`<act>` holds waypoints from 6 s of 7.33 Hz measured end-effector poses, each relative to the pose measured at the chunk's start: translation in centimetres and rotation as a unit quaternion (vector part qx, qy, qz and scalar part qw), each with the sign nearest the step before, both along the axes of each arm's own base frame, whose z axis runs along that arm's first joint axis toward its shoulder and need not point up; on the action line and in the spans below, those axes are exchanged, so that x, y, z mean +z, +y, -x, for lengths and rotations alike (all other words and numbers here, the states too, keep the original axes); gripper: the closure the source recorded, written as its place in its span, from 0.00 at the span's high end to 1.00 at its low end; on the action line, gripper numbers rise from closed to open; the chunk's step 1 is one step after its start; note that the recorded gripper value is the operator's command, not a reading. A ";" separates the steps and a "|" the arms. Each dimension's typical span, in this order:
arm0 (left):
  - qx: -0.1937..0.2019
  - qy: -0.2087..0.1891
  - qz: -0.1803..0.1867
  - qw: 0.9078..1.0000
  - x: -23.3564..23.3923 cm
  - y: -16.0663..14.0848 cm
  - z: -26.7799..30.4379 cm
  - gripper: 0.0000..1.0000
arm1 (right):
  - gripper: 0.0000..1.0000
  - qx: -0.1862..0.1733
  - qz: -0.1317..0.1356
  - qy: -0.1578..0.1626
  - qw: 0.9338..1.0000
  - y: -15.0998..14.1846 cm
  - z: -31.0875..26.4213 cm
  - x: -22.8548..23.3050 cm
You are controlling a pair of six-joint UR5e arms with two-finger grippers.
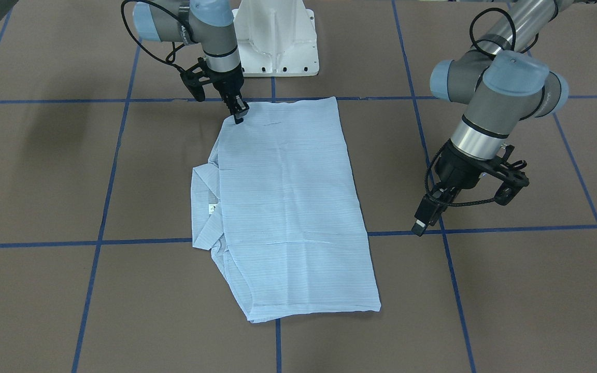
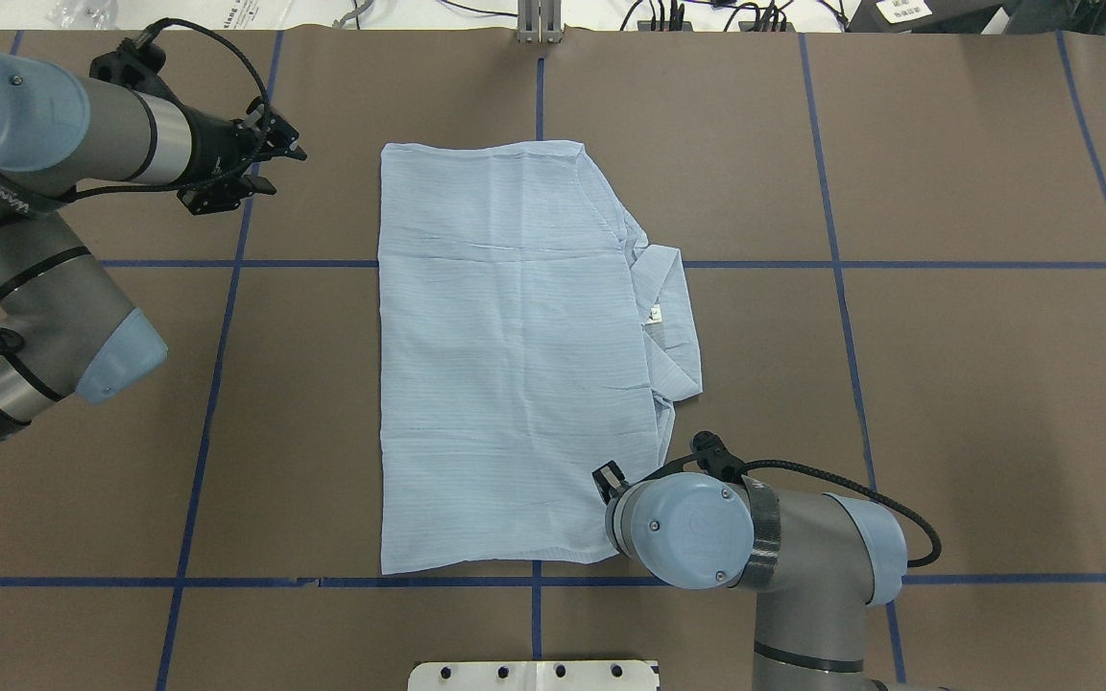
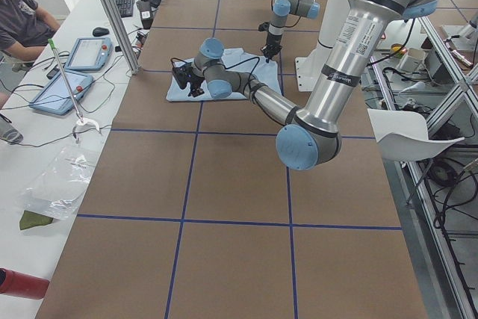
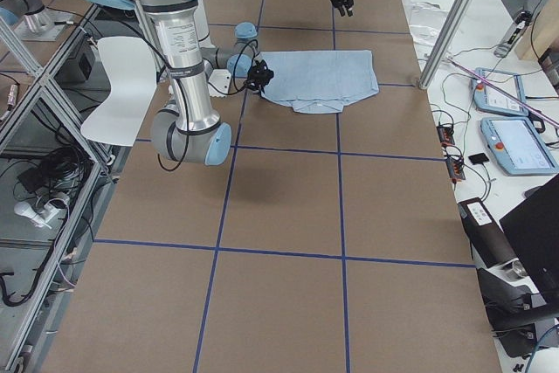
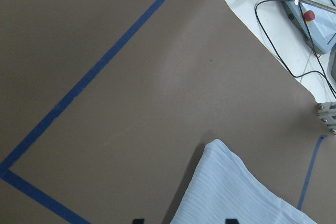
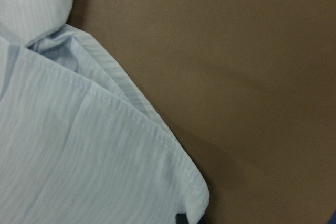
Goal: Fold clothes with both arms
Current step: 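Move the left gripper to the other near corner of the shirt, then grasp both near corners of the shirt with both grippers, then lift the near edge with both grippers and fold it over the far half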
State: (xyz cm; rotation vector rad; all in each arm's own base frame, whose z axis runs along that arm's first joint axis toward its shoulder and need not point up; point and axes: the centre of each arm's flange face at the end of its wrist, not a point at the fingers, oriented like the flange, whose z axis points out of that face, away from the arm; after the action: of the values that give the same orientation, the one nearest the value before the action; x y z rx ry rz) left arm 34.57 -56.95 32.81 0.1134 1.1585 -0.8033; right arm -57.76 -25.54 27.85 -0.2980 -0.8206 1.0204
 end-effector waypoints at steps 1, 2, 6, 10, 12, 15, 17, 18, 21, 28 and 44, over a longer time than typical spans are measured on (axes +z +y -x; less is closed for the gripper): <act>0.001 0.001 0.002 1.000 0.0 0.2 -0.2 0.60 | 0.00 -0.001 0.000 0.001 1.000 0.1 -0.3 -0.2; 0.003 0.005 0.005 1.000 -0.2 0.5 -0.7 0.60 | 0.00 -0.002 0.001 0.002 1.000 0.1 -0.4 -0.3; 0.035 0.038 0.038 0.998 -3.1 10.4 -6.2 0.60 | 0.00 -0.001 0.001 -0.002 1.000 0.2 -1.2 -0.8; 0.055 0.025 0.124 0.990 -3.6 27.5 -14.7 0.60 | 0.00 -0.002 -0.001 -0.006 1.000 0.2 -1.4 -1.1; 0.067 0.016 0.150 0.986 -1.9 31.6 -16.3 0.60 | 0.00 -0.003 -0.001 -0.007 1.000 0.4 -1.4 -1.2; 0.084 0.008 0.174 0.981 -0.6 35.4 -17.7 0.59 | 0.00 -0.004 -0.002 -0.009 1.000 0.5 -1.3 -1.3; 0.087 0.008 0.178 0.980 -0.6 36.1 -18.0 0.25 | 0.00 -0.004 -0.001 -0.009 1.000 0.6 -1.3 -1.4; 0.085 0.009 0.181 0.980 -0.6 36.2 -18.0 0.00 | 0.00 -0.004 -0.001 -0.009 1.000 0.6 -1.3 -1.4; 0.053 0.021 0.184 0.981 -0.9 35.7 -17.6 0.00 | 0.00 -0.004 -0.001 -0.009 1.000 0.5 -1.4 -1.4; 0.095 0.128 0.194 0.968 -12.3 39.0 -5.6 0.00 | 0.00 0.011 -0.001 -0.052 0.999 4.2 -7.5 -7.1; -0.001 -0.014 0.009 1.000 -1.1 -3.1 -8.8 1.00 | 1.00 0.042 -0.028 -0.042 0.998 -37.3 -2.4 -5.3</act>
State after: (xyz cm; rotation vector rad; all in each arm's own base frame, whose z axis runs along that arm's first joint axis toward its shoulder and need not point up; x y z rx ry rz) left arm 43.32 -60.03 31.68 0.1103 1.1248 -0.8117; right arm -55.40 -62.83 22.51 -0.2615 -0.9432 1.0670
